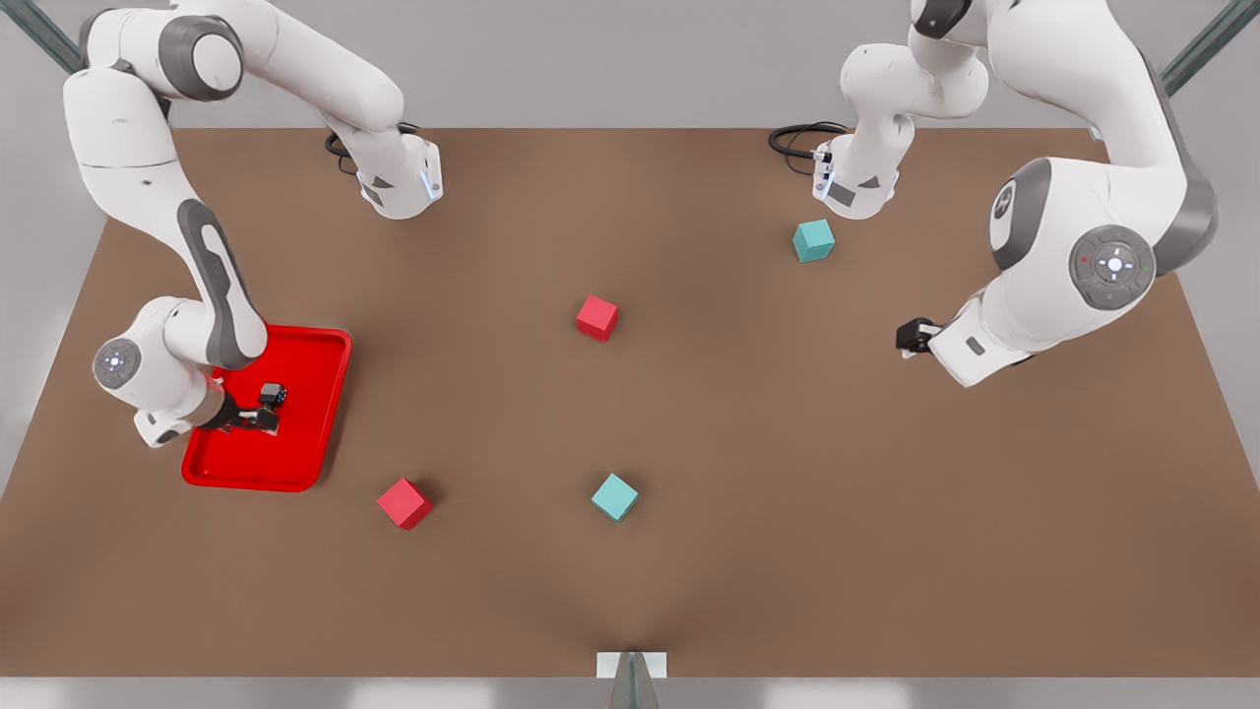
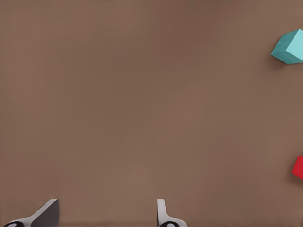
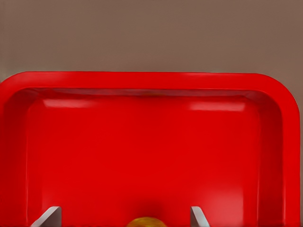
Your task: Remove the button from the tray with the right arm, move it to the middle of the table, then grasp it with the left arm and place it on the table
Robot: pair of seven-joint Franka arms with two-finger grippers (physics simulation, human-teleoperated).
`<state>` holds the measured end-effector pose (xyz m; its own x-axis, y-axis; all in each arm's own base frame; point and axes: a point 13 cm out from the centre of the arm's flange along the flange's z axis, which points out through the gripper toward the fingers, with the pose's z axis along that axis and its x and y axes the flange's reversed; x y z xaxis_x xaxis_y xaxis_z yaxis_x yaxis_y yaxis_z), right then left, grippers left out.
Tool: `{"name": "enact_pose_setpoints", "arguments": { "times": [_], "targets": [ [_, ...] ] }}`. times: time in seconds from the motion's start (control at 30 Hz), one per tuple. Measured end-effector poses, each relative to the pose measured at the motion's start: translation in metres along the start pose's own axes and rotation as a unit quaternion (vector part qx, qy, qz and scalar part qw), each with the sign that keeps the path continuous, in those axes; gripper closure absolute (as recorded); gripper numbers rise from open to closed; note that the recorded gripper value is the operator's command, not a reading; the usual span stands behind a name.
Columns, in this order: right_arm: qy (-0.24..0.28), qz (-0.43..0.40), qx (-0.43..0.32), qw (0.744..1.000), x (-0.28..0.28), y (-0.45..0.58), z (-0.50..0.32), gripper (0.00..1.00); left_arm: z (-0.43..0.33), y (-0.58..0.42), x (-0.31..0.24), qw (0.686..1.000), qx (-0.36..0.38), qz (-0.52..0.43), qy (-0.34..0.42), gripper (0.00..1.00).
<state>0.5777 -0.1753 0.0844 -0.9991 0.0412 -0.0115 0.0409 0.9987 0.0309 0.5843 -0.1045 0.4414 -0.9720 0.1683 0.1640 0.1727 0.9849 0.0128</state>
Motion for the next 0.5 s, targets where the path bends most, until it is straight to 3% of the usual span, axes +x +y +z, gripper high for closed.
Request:
{"name": "enact_pose_setpoints", "arguments": {
  "times": [0.5],
  "targets": [
    [0.003,-0.057,-0.01,0.998,0.07,-0.009,0.031,0.0,0.002,-0.002,0.0,1.0,-0.001,0.002,0.002,0.0]
  ]
}}
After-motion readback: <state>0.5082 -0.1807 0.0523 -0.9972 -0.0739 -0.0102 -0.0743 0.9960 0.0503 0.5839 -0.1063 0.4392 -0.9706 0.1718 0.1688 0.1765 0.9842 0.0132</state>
